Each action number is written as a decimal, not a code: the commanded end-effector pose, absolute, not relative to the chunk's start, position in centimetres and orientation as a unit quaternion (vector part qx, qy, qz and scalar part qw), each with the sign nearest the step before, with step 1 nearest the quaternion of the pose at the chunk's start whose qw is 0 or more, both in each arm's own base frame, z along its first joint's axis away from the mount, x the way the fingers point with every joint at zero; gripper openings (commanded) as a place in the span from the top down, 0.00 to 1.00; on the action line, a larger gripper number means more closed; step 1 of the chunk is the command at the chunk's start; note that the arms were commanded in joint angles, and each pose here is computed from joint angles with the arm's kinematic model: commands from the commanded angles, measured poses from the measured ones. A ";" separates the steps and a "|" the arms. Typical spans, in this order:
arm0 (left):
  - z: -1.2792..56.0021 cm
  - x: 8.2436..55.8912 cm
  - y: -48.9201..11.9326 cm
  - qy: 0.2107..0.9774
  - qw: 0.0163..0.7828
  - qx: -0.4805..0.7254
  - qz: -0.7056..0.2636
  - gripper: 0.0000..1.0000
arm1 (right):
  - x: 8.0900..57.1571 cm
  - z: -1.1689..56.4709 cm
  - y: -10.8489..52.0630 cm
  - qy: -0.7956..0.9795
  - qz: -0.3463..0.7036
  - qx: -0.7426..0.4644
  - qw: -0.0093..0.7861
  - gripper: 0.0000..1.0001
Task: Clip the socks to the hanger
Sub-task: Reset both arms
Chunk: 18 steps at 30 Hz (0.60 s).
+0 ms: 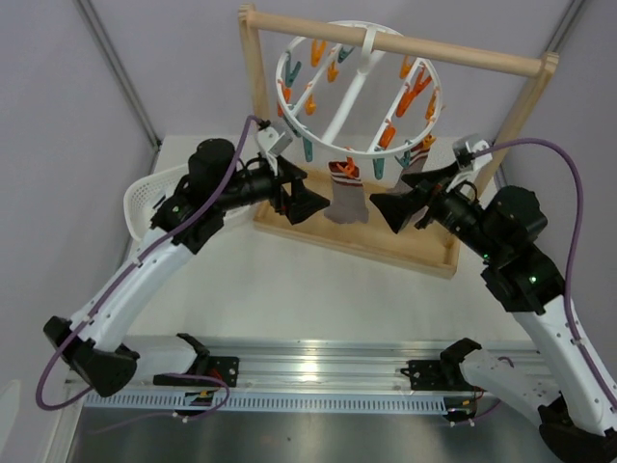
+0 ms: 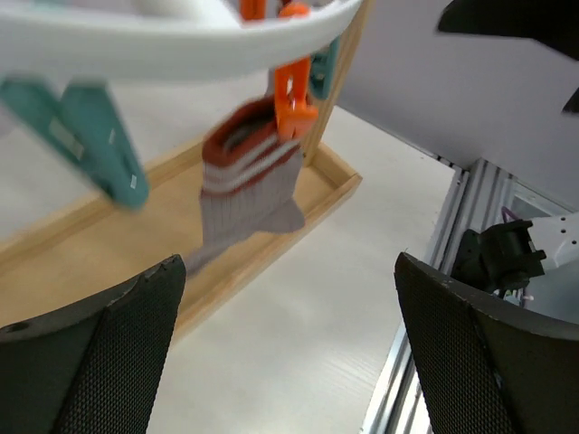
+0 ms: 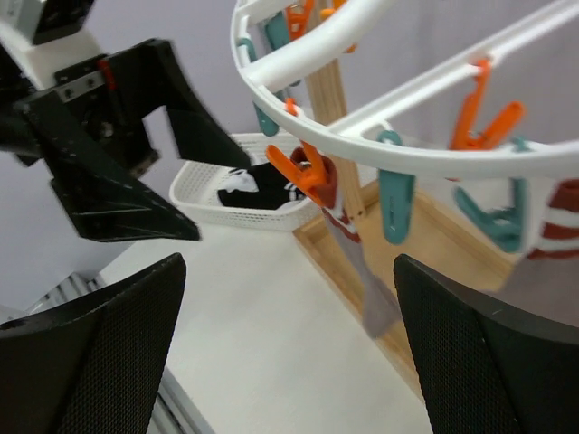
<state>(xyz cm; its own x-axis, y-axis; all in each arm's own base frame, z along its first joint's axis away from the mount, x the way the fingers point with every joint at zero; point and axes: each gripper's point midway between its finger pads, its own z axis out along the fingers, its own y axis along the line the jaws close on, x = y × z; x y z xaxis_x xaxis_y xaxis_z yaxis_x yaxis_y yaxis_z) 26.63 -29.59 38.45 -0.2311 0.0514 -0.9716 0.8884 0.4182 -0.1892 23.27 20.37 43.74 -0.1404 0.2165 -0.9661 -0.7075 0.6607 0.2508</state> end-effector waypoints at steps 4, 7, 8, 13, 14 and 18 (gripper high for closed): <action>37.5 24.8 -21.1 0.749 0.555 0.181 -0.314 0.00 | 22.2 43.7 13.6 0.680 0.257 -0.101 0.679 0.00; 34.7 22.7 -16.8 0.782 0.552 0.121 -0.262 0.01 | 21.5 43.1 9.9 0.686 0.200 -0.048 0.698 0.00; 32.3 22.5 -15.6 0.800 0.540 0.103 -0.238 0.01 | 21.3 42.6 9.0 0.690 0.185 -0.037 0.699 0.01; 27.9 19.2 -9.9 0.807 0.561 0.038 -0.180 0.01 | 18.2 41.6 4.0 0.679 0.129 0.014 0.722 0.01; 28.4 18.3 -7.9 0.791 0.588 0.013 -0.168 0.01 | 17.8 41.4 3.4 0.677 0.120 0.018 0.726 0.00; 26.3 16.8 -4.4 0.773 0.619 -0.032 -0.133 0.00 | 15.9 39.6 0.8 0.667 0.094 0.039 0.738 0.00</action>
<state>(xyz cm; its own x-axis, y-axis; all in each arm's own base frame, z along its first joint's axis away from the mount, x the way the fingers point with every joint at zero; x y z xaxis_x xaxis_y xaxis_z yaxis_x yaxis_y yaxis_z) 16.99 -8.14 27.80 -0.2725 -0.1734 -0.9464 0.2913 0.9226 -0.2529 16.36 3.52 41.71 0.0954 0.2445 -0.9649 -0.2084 0.9528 0.2208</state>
